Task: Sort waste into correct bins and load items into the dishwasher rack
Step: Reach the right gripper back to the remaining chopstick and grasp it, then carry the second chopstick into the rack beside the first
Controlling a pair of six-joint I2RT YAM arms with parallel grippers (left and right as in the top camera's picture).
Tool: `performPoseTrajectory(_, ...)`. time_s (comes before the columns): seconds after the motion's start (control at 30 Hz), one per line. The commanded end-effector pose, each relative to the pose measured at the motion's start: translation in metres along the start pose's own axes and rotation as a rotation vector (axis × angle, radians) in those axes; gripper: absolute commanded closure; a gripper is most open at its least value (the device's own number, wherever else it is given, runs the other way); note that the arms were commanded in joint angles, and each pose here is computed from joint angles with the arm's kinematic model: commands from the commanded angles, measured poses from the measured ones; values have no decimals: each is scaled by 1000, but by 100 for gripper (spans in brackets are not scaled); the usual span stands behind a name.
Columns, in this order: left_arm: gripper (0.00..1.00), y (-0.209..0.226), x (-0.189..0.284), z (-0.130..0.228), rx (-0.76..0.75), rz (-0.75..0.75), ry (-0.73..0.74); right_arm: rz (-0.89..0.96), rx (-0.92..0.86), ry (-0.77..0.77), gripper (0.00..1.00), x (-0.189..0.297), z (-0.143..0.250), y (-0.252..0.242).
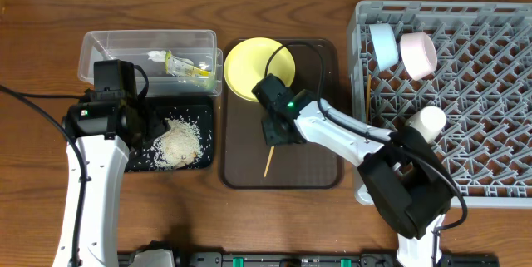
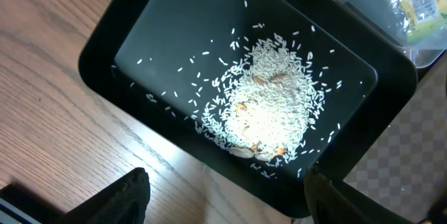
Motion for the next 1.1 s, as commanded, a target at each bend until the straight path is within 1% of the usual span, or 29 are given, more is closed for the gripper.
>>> performPoseTrajectory(0.0,26,1,1,-1,6,-6,-3,71,-88,-9,73,-12,2,-5)
performPoseTrajectory(0.1,26,1,1,0,6,-5,-3,115,-124,-22,96,-11,0,-13)
performPoseTrajectory(0.13,26,1,1,-1,6,-6,-3,122,-130,-19,99,-11,-1,-15)
performPoseTrajectory(0.23,26,1,1,-1,6,-6,-3,138,-157,-11,99,-5,-7,-26)
performPoseTrajectory(0.37,26,1,1,-1,6,-6,-3,128,-176,-34,99,21,-21,-42)
performPoseTrajectory(0.57,26,1,1,-1,6,-6,-3,35,-164,-186,99,99,-47,-71)
performPoseTrajectory(0.7,26,1,1,-1,6,-5,-4,4,-115,-297,99,152,-54,-98)
performPoseTrajectory(0.8,26,1,1,-1,6,-5,-4,18,-95,-331,99,176,-52,-119)
performPoseTrajectory(0.93,26,1,1,-1,6,-5,-5,73,-99,-289,99,181,-49,-143)
performPoseTrajectory(1.07,26,1,1,-1,7,-4,-8,125,-148,-216,99,170,-49,-163)
Point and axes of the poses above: each gripper's point midway between its finger pads, its own x axis back along the fingers, its own y axis along the line the jaws close on, z = x × y, the point moved 10 cm from there along x, back along the fingers, and after that the axes turned 15 degrees about -x, right-handed, at the moved point
